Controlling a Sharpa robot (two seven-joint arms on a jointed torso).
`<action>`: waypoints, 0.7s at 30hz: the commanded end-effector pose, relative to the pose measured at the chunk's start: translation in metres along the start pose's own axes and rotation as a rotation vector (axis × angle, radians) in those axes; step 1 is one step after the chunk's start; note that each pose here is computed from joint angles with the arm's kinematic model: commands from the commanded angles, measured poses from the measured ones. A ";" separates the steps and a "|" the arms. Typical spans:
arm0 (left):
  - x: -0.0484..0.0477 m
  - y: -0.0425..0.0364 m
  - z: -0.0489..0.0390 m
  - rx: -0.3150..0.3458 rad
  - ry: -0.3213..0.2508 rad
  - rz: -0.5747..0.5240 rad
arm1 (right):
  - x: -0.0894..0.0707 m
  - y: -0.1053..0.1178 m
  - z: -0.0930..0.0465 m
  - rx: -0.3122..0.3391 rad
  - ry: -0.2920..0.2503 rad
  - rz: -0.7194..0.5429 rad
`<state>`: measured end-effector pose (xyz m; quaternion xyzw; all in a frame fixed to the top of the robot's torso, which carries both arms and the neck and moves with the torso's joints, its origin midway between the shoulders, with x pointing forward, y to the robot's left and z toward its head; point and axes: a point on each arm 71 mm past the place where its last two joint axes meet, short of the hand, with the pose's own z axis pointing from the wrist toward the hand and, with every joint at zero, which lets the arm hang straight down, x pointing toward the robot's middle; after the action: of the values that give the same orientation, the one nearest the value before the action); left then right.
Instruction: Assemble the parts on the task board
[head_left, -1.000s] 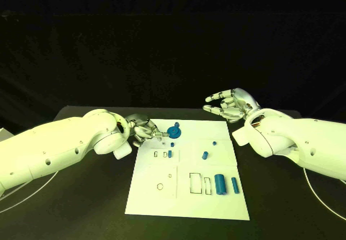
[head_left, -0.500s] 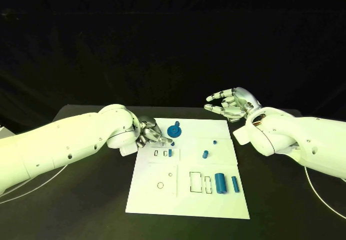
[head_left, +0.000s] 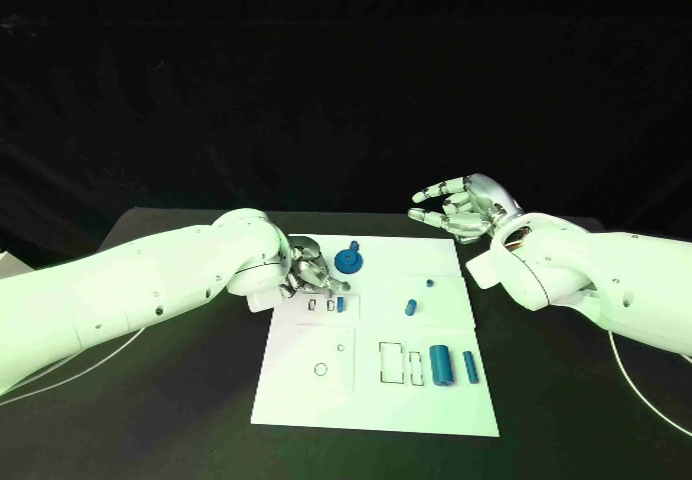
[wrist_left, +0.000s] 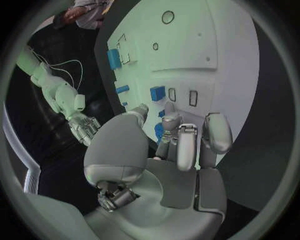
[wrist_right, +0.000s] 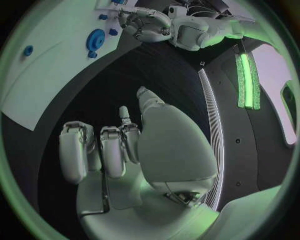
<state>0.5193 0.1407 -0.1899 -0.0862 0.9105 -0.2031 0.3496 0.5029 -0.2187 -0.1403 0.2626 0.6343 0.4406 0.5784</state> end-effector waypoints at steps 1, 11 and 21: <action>0.0021 -0.0036 0.0007 -0.002 0.030 0.027 | 0.002 0.001 0.000 -0.007 0.017 -0.010; 0.0059 -0.0080 0.0041 0.003 0.053 0.039 | 0.002 0.000 0.001 -0.004 0.019 -0.011; 0.0084 -0.0089 0.0065 -0.001 0.074 0.049 | 0.002 0.000 0.001 -0.003 0.022 -0.010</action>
<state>0.5188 0.1301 -0.1954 -0.0663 0.9202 -0.1974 0.3316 0.5042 -0.2182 -0.1410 0.2621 0.6373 0.4381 0.5772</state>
